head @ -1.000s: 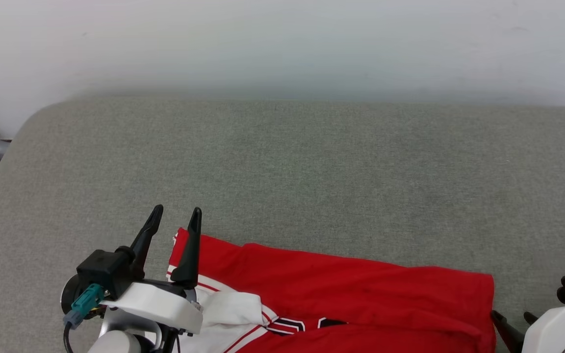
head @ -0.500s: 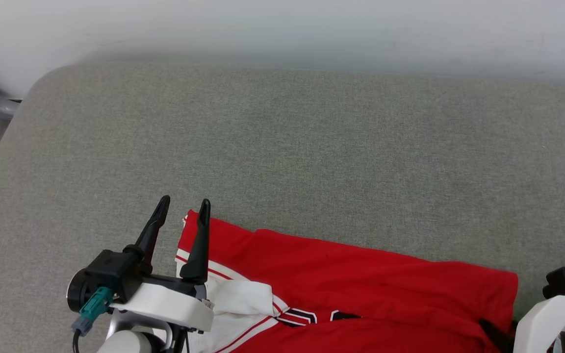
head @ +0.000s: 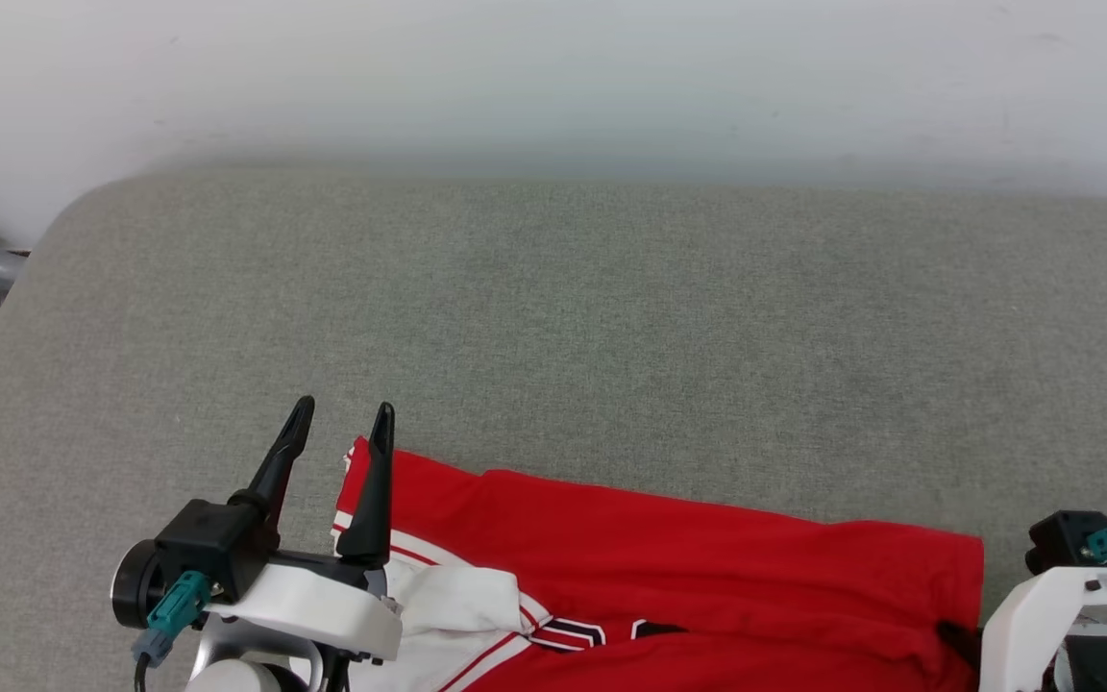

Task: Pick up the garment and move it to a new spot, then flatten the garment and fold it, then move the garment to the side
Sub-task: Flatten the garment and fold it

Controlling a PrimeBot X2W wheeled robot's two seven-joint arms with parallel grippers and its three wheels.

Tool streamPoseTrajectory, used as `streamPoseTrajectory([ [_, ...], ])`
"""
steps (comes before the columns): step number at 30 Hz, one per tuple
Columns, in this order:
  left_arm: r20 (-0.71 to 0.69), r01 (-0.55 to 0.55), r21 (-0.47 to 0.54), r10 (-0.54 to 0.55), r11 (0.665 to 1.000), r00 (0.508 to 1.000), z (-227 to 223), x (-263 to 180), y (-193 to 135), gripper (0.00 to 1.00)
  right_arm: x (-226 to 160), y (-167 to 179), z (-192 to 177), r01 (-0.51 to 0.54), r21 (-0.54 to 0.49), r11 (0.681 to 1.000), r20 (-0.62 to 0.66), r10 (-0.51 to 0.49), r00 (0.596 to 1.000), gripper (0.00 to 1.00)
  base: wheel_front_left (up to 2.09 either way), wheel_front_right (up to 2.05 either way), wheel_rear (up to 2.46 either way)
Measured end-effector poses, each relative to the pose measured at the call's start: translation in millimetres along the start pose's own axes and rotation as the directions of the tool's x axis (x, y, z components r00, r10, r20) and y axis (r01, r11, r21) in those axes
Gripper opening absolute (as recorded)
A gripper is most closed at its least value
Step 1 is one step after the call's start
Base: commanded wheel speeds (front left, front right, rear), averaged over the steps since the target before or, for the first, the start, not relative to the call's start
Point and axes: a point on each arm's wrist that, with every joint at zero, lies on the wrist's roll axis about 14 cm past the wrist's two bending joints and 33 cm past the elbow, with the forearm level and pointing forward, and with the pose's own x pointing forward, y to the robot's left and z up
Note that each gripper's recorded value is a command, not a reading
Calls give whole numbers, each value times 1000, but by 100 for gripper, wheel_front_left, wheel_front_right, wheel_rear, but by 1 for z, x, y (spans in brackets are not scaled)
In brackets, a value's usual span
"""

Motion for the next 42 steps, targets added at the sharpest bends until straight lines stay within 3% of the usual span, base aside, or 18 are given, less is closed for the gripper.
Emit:
streamPoseTrajectory([
  [8,1,6,6,-6,1000,1000,3,-5,-4,100,-27,-39,17,105,20,994,64,-106,992,0,0,0,0],
  [17,-14,8,11,-8,1000,1000,-1,-9,-4,100,-63,-99,26,261,113,959,85,-271,959,0,0,0,0],
  [20,-15,8,13,-8,1000,1000,-1,-10,-4,100,-61,-87,25,200,171,965,76,-215,974,0,0,0,0],
  [23,-16,4,17,-4,1000,1000,-1,-11,-3,100,-53,-50,29,34,264,964,89,-59,994,0,0,0,0],
  [27,-18,0,23,0,1000,1000,-2,-14,-2,100,-49,15,35,-256,376,890,112,231,967,0,0,0,0],
  [31,-22,-10,24,10,1000,1000,-2,-16,1,100,-56,44,41,-425,426,798,133,410,902,0,0,0,0],
  [33,-22,-17,25,17,1000,1000,-2,-17,3,100,-55,61,41,-508,457,730,147,501,853,0,0,0,0],
  [37,-25,-44,25,45,999,999,-3,-18,12,100,-46,99,41,-613,488,621,159,627,762,0,0,0,0],
  [42,-22,-62,26,63,998,998,-2,-16,18,100,-33,145,46,-687,499,528,160,723,672,0,0,0,0],
])
